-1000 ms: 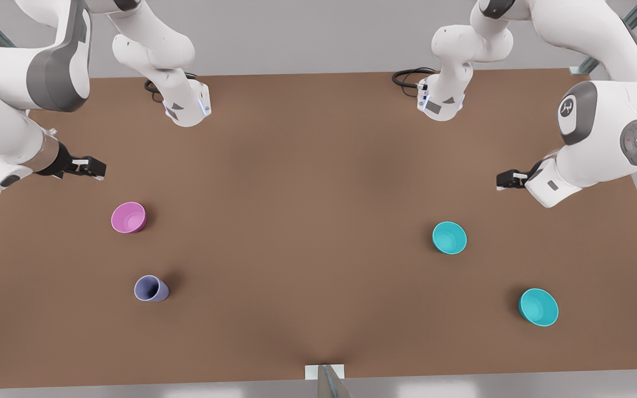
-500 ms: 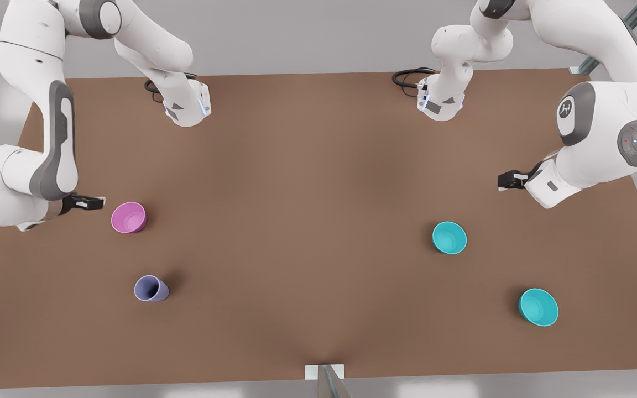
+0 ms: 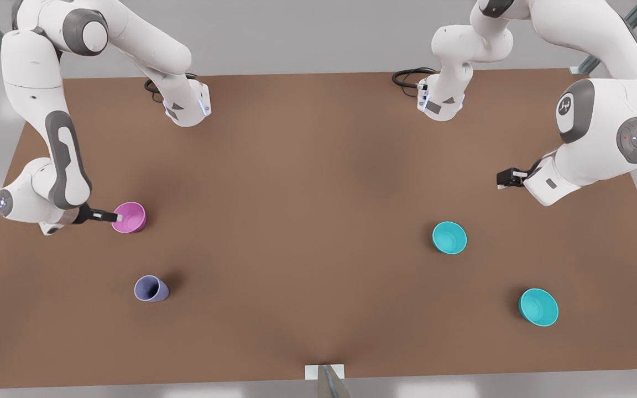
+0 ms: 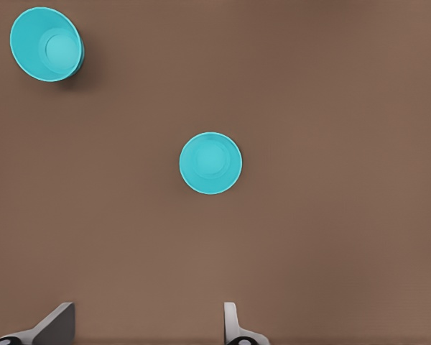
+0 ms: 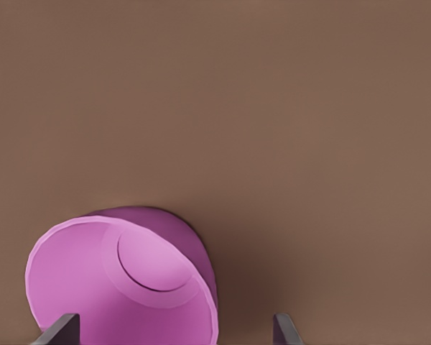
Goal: Stack the blue bowl on the pink bowl
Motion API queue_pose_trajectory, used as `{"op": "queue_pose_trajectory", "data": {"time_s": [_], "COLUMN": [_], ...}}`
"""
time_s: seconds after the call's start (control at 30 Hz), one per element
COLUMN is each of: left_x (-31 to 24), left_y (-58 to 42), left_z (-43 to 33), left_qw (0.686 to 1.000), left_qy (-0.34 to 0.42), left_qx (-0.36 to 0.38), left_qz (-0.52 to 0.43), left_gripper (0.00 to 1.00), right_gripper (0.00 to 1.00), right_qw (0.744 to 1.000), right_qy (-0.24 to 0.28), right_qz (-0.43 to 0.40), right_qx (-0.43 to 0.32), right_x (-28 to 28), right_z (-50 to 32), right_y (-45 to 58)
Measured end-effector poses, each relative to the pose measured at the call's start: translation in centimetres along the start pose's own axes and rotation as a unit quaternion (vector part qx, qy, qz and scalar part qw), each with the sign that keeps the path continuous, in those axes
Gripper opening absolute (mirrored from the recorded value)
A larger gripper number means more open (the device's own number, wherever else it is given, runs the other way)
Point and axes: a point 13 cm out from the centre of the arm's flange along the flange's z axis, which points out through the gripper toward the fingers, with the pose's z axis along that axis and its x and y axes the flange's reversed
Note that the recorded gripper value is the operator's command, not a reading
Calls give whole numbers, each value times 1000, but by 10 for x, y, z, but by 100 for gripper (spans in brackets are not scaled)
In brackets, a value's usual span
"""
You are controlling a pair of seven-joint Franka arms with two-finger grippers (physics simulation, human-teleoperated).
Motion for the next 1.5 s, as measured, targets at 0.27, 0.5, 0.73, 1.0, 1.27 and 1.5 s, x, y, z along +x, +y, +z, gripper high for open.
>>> {"op": "queue_pose_trajectory", "data": {"time_s": [0.27,0.5,0.73,1.0,1.27,1.5], "left_x": [0,3,5,7,0,-6], "left_y": [0,-1,-1,0,4,7], "left_z": [0,-3,-4,-10,3,19], "left_qw": [1000,1000,1000,1000,1000,1000], "left_qy": [0,-1,0,-4,6,21], "left_qx": [0,0,0,0,3,9], "left_qz": [0,1,1,-1,-6,-10], "left_gripper": [100,100,100,100,100,100], "right_gripper": [100,83,27,21,21,21], "right_qw": [999,996,992,973,914,947], "right_qy": [6,-3,-17,-54,-60,-59], "right_qz": [-50,-87,-120,-216,-377,-283], "right_qx": [-18,-23,-21,-58,-137,-138], "right_x": [22,16,2,-29,-1,-4], "right_z": [43,52,44,-1,35,127], "right_y": [-10,-11,-10,110,520,665]}}
